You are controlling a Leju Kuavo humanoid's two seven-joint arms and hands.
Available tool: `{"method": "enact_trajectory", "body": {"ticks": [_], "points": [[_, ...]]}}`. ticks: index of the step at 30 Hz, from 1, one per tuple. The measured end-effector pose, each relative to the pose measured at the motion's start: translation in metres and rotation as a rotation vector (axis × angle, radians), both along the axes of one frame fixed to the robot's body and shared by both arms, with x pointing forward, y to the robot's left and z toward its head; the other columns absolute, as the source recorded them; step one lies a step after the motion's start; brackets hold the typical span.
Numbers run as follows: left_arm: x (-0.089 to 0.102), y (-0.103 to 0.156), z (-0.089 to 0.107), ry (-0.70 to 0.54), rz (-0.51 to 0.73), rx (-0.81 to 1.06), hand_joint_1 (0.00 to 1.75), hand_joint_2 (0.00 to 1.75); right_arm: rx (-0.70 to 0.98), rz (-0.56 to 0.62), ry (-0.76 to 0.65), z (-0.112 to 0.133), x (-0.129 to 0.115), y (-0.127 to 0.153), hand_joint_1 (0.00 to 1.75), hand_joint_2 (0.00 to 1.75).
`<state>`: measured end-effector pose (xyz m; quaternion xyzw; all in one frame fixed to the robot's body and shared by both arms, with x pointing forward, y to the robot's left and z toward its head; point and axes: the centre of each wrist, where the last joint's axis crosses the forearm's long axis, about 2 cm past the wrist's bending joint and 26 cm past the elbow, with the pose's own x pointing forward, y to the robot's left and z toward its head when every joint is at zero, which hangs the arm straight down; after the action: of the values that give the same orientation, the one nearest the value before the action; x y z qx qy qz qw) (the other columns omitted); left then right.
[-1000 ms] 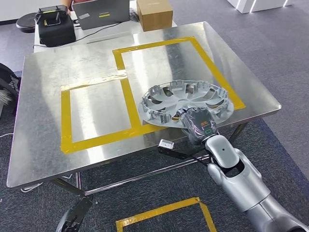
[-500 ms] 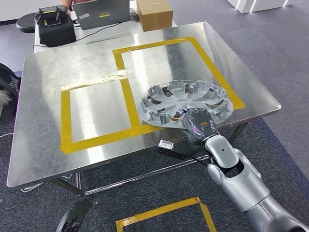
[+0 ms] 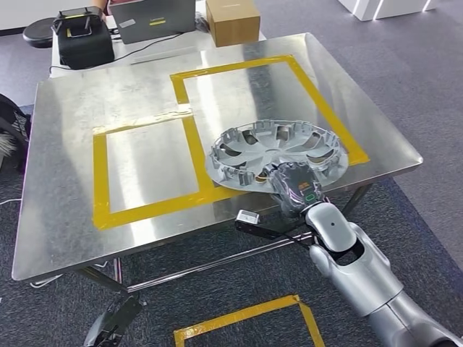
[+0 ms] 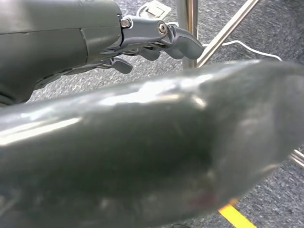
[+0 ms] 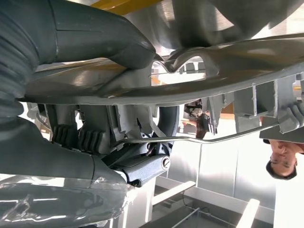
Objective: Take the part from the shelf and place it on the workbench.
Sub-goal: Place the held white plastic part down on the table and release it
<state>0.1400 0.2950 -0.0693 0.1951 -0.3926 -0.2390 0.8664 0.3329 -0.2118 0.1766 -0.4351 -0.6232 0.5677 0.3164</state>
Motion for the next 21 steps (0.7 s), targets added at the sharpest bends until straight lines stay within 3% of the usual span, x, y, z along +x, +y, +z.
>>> {"method": "enact_trajectory", "body": {"ticks": [18,21], "points": [[0.0023,0.0006,0.0003,0.000,-0.046,0.048,0.00,0.00,0.008,0.007,0.003,-0.0019,-0.0003,0.0018,1.75,1.75],[0.0038,0.0013,0.0008,0.000,-0.051,0.054,0.00,0.00,0.009,0.008,0.003,-0.0016,0.0001,0.0023,0.44,0.44]]}}
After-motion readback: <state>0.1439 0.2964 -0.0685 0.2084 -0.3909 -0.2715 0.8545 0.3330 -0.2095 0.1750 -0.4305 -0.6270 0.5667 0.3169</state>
